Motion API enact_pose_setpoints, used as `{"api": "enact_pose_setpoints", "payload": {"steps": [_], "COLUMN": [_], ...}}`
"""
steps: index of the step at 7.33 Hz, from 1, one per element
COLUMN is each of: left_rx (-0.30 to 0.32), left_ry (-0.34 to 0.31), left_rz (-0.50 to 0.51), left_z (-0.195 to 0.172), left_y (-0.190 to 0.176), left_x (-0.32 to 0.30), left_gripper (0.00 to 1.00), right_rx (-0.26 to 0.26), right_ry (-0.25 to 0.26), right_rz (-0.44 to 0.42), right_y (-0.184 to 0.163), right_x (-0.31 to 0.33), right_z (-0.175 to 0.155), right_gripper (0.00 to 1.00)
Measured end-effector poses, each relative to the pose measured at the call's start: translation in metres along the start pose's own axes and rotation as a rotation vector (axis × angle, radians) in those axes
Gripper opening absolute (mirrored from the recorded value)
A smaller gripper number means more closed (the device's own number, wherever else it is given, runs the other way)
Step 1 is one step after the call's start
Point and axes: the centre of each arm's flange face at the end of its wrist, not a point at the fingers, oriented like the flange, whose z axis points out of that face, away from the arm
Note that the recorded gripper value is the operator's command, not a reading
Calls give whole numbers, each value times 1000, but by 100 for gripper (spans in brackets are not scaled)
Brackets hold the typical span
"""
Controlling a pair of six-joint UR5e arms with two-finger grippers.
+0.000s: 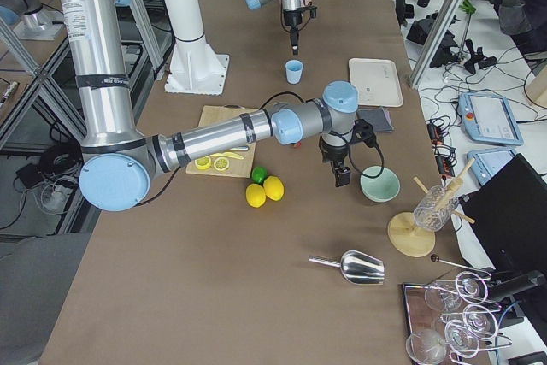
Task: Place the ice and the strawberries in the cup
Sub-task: 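Lower the right gripper onto the red strawberry while the left gripper withdraws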
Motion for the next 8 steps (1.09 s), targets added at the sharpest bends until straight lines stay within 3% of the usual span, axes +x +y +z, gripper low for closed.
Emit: {"api": "enact_pose_setpoints", "payload": {"steps": [1, 3, 6, 8], "left_rx": [8, 22, 1, -9], "left_ry": [-16, -71, -102, -129], "left_rz": [-8, -25, 27, 65], "left_z": [-4, -34, -111, -145], "left_y": [-8, -37, -79, -98], "left_x": [-4, -27, -115, -172], "left_gripper": [96, 96, 97, 97], "right_rx": [5, 10, 55, 68], "right_ry": [6, -3, -47, -75], "right_rz": [28, -18, -101, -69], "right_y": [-2, -8, -11, -8], "right_x": [-5, -49, -117, -168], "right_z": [-1, 5, 31, 57], "right_gripper": [100, 100, 100, 100]}}
